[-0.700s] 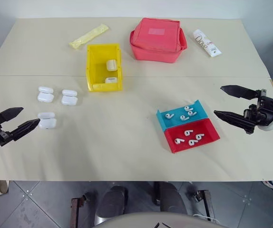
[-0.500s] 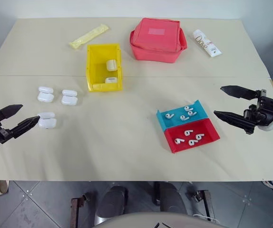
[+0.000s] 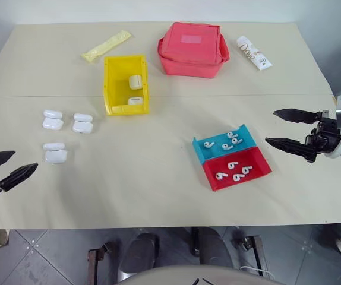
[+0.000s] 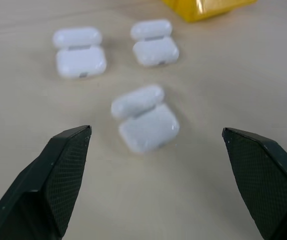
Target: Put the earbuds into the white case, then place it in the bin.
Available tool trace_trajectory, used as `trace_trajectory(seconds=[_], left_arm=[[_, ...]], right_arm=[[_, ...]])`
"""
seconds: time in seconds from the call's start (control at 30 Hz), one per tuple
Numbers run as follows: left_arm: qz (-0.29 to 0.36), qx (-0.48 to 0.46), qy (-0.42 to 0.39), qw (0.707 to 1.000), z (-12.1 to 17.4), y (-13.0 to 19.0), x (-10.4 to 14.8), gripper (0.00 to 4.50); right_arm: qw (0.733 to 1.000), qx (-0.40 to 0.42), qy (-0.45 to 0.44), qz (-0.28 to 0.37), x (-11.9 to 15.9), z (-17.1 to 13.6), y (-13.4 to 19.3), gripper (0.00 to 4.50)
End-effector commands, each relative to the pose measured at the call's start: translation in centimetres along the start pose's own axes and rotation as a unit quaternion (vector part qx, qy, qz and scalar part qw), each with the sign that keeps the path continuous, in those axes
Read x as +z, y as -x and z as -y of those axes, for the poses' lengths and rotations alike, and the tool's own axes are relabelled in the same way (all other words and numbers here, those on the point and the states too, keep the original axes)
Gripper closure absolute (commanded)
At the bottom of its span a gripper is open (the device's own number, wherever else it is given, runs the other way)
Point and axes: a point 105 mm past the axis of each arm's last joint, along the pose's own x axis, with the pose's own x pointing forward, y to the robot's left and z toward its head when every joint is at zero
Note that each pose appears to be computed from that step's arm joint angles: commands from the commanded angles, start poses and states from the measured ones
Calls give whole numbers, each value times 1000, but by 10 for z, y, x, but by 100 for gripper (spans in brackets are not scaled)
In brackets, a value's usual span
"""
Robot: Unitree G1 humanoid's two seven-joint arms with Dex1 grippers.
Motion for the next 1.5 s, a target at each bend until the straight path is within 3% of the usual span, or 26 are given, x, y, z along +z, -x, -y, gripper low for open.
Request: trace_trajectory(seconds=[0.03,0.23,0.47,0.8,1.0,1.23,1.5], left_arm=[[5,8,-27,1000,0,15,10,4],[-9,45,-31,998,-3,30,3,4],[-78,87,-12,993,18,9,5,4],[-257,140,60,954,52,-10,11,4],[-274,169,59,945,45,-27,18,4],[-251,227,102,935,20,-70,40,4],[-288,221,137,922,22,-94,35,4]], right_arm=[[999,0,26,-23,7,4,14,0],[998,2,31,-46,4,15,16,0],[994,68,65,-49,14,10,-14,0],[987,129,83,-53,24,11,-34,0],[984,150,90,-35,25,9,-43,0],[982,164,88,-4,24,6,-55,0],[983,162,87,-1,20,3,-52,0]])
